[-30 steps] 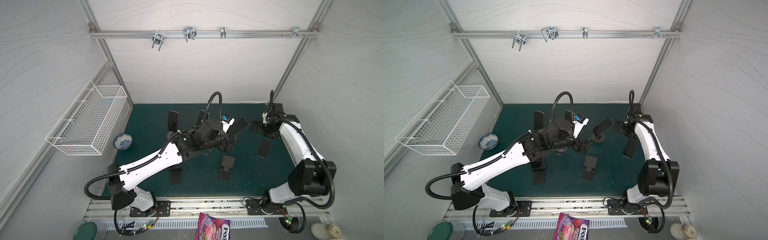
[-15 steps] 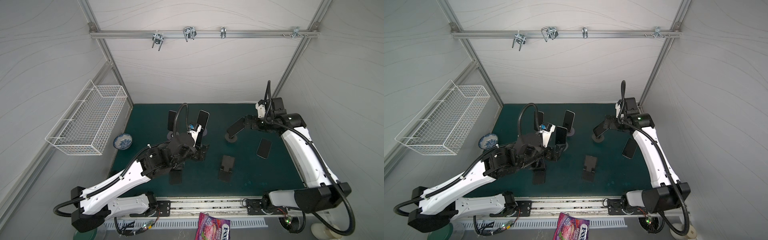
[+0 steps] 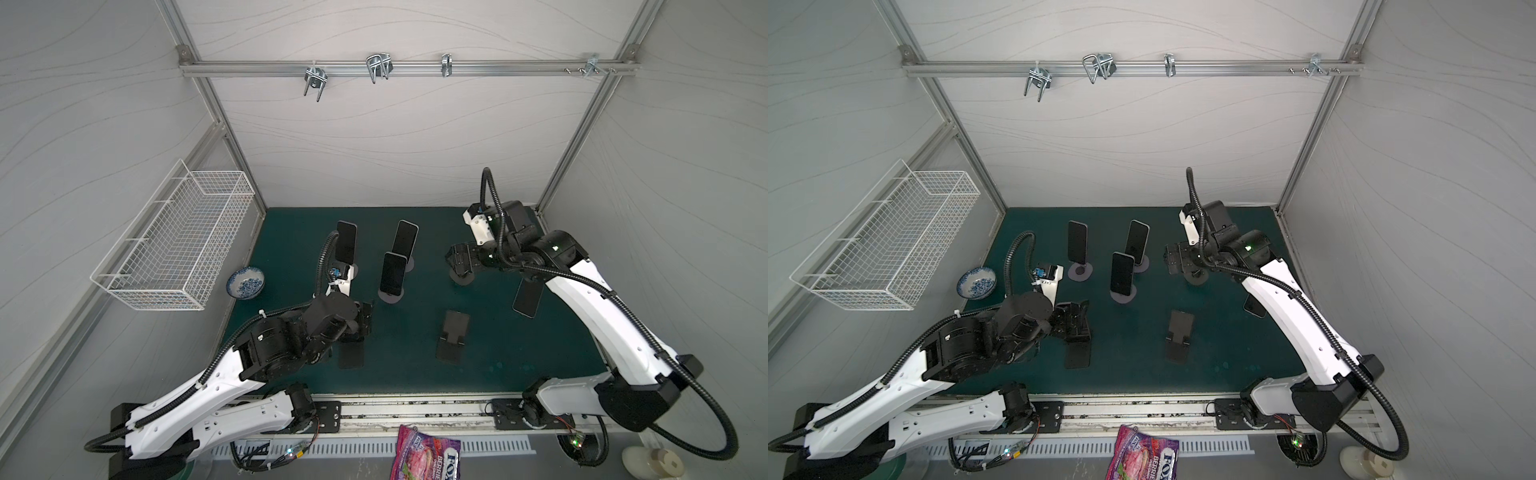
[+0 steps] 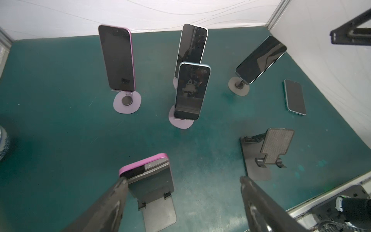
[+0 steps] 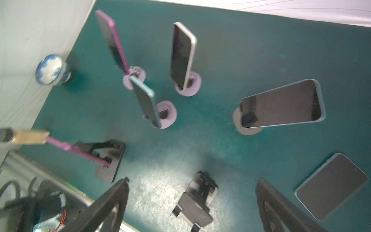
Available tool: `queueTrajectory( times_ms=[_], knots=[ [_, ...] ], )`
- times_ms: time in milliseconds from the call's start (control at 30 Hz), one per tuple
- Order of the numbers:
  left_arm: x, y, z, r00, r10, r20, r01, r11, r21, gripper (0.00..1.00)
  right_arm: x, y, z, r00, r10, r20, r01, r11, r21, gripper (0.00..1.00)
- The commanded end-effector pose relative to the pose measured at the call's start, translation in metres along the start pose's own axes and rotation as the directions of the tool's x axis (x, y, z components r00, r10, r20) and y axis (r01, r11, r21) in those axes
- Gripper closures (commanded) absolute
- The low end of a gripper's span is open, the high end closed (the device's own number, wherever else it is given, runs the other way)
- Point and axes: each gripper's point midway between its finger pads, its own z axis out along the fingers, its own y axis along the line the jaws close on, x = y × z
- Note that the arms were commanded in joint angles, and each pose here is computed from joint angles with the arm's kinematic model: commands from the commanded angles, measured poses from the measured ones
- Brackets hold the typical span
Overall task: Remove the phone from the phone stand
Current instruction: Place the phone to the middle-right of the table, then remove the phone from the phone stand.
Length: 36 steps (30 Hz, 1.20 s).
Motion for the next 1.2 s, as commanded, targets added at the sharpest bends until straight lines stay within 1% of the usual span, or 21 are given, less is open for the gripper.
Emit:
queueTrajectory(
  times_ms=[0, 133, 300, 433, 633, 733, 867, 933, 1033, 1167],
  knots=[
    [0.003, 0.008, -0.004, 1.000, -0.015, -0.018, 0.015, 0.999, -0.035, 0.11, -0.002, 0.025, 0.000, 0.999, -0.039, 0.038, 0.041, 0.997, -0.065, 0.01],
    [0.011, 0.013, -0.007, 0.998, -0.040, -0.044, 0.038, 0.998, -0.042, 0.11, 0.004, 0.048, 0.003, 0.995, -0.087, 0.039, 0.092, 0.987, -0.132, 0.01],
    [0.029, 0.025, -0.010, 0.990, -0.114, -0.077, 0.110, 0.992, -0.060, 0.12, 0.009, 0.071, -0.001, 0.992, -0.112, 0.059, 0.122, 0.970, -0.212, 0.01],
    [0.040, 0.032, -0.016, 0.983, -0.155, -0.101, 0.150, 0.987, -0.053, 0.13, 0.013, 0.081, -0.005, 0.988, -0.137, 0.067, 0.149, 0.959, -0.240, 0.01],
    [0.036, 0.041, -0.034, 0.979, -0.188, -0.078, 0.186, 0.982, -0.026, 0.13, 0.023, 0.092, -0.012, 0.982, -0.176, 0.063, 0.187, 0.949, -0.256, 0.01],
    [0.029, 0.042, -0.040, 0.986, -0.155, -0.058, 0.155, 0.988, -0.015, 0.13, 0.027, 0.099, -0.014, 0.981, -0.183, 0.061, 0.193, 0.945, -0.265, 0.02],
    [0.026, 0.047, -0.044, 0.993, -0.106, -0.055, 0.104, 0.994, -0.039, 0.13, 0.031, 0.110, -0.007, 0.982, -0.181, 0.051, 0.188, 0.942, -0.279, 0.02],
    [0.026, 0.050, -0.044, 0.992, -0.120, -0.048, 0.117, 0.992, -0.049, 0.12, 0.032, 0.116, -0.003, 0.984, -0.168, 0.052, 0.176, 0.941, -0.289, 0.02],
    [0.026, 0.047, -0.042, 0.988, -0.147, -0.037, 0.146, 0.989, -0.026, 0.12, 0.030, 0.125, -0.003, 0.986, -0.141, 0.086, 0.161, 0.941, -0.298, 0.02],
    [0.027, 0.048, -0.044, 0.982, -0.181, -0.058, 0.178, 0.983, -0.047, 0.12, 0.030, 0.128, -0.005, 0.988, -0.099, 0.119, 0.132, 0.942, -0.309, 0.02]
  ],
)
